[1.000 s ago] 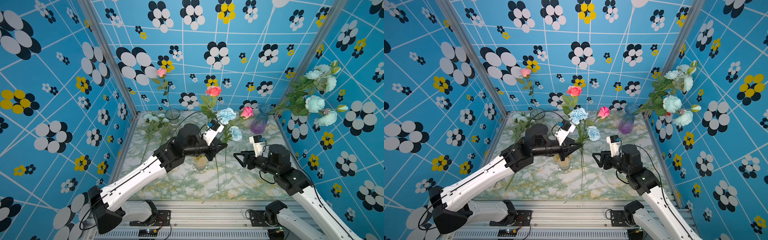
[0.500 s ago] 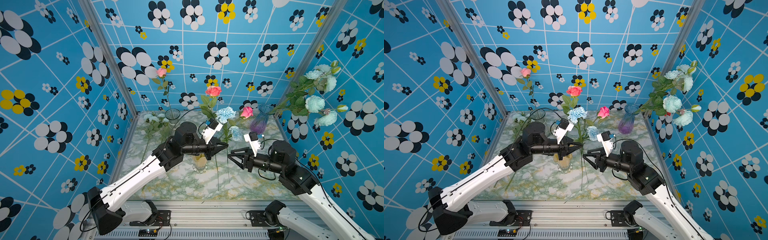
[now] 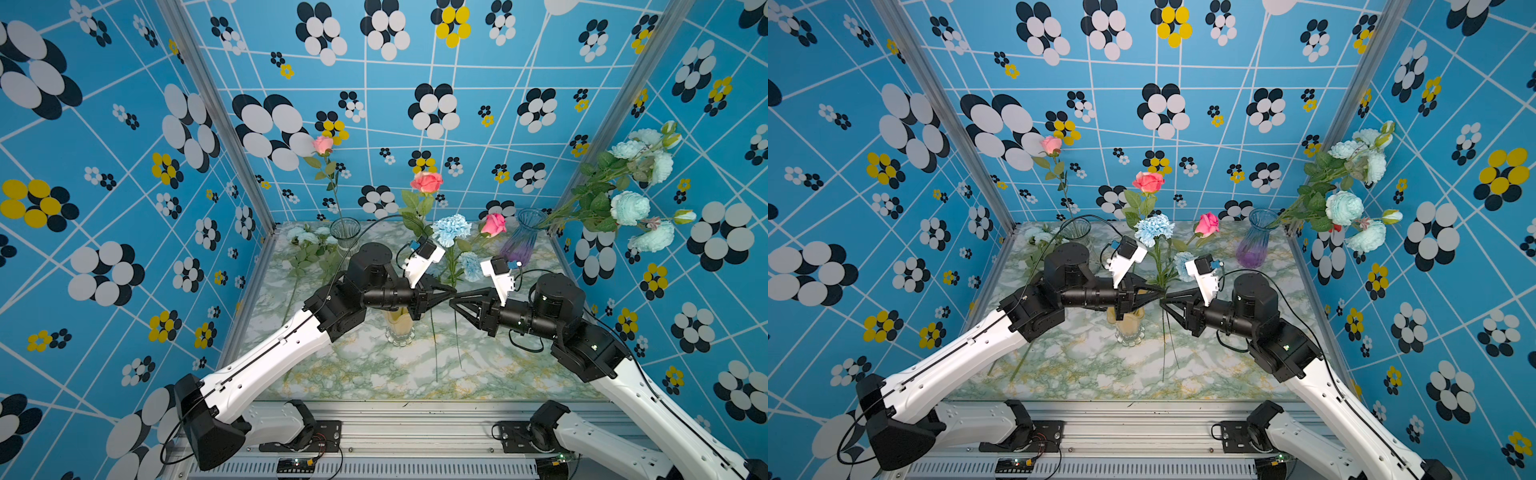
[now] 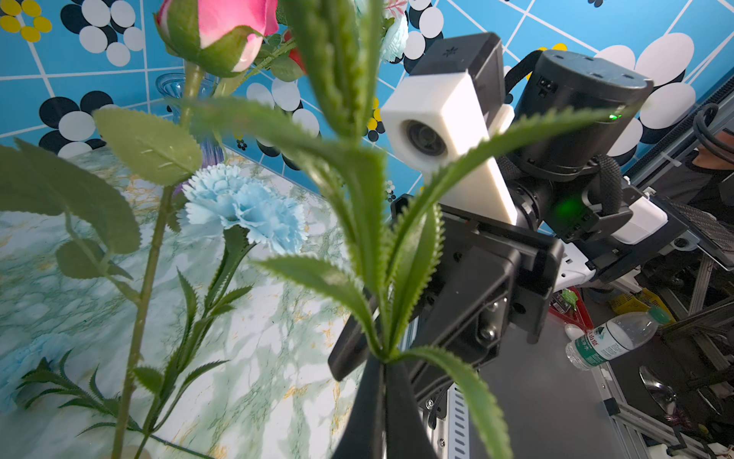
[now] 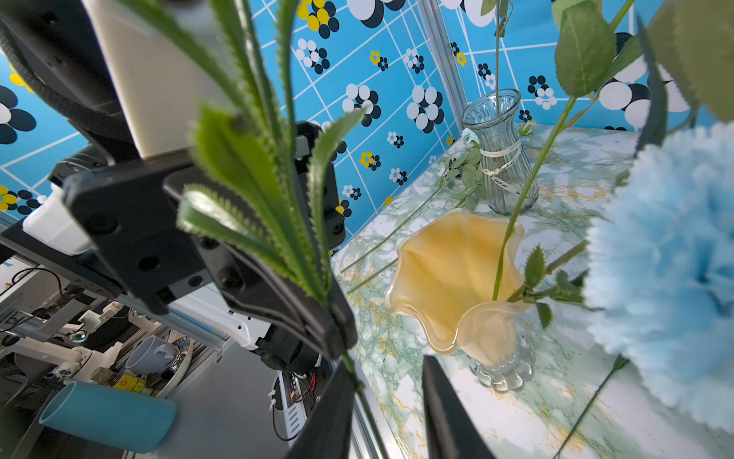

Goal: Pick out blue flowers from the vase
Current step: Pick up the flower from the vase.

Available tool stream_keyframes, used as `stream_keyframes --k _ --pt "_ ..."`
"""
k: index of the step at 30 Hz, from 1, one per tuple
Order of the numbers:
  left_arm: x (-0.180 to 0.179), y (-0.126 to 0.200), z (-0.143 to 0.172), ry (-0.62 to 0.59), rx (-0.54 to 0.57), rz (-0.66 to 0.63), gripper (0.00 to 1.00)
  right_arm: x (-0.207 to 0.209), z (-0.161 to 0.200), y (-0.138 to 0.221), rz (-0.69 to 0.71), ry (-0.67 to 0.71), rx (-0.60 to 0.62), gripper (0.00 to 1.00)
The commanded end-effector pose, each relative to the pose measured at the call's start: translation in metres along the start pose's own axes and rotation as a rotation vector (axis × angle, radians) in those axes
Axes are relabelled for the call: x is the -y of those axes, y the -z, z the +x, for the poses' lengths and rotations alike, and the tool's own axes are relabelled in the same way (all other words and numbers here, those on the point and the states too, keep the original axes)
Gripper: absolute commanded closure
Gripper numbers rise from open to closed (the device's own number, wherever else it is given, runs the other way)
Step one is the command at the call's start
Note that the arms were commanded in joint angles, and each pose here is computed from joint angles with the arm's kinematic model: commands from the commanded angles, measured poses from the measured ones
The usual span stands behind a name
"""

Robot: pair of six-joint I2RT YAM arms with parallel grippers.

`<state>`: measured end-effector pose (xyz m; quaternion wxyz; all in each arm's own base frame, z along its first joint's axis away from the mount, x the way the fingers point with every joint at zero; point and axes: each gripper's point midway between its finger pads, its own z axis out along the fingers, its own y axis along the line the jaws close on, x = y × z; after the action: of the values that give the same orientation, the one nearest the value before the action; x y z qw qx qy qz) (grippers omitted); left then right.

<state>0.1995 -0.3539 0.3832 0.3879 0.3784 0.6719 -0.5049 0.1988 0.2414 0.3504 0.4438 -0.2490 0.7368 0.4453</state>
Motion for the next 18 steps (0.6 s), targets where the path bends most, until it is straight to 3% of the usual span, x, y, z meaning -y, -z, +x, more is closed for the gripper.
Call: stream_keyframes --k 1,8,12,18 --pt "0.0023 0.005 -0.0011 0.002 0.015 0.017 1.0 -0.0086 -0.022 0.0043 -0.006 0.045 0.07 0.73" --pt "0.0012 0.0077 -0.0021 0.006 0.029 0.018 1.0 -0.0049 -0.0186 0.0017 0.011 0.034 0.066 0.86" --pt "0.0018 0.0087 -0.0038 0.005 0.039 0.02 1.0 -0.0046 -0.0166 -0.0001 0.009 0.031 0.062 0.87" --pt "0.0049 0.0095 -0.005 0.008 0.043 0.034 1.0 -0.0045 -0.0132 -0.0045 0.003 0.029 0.045 0.73"
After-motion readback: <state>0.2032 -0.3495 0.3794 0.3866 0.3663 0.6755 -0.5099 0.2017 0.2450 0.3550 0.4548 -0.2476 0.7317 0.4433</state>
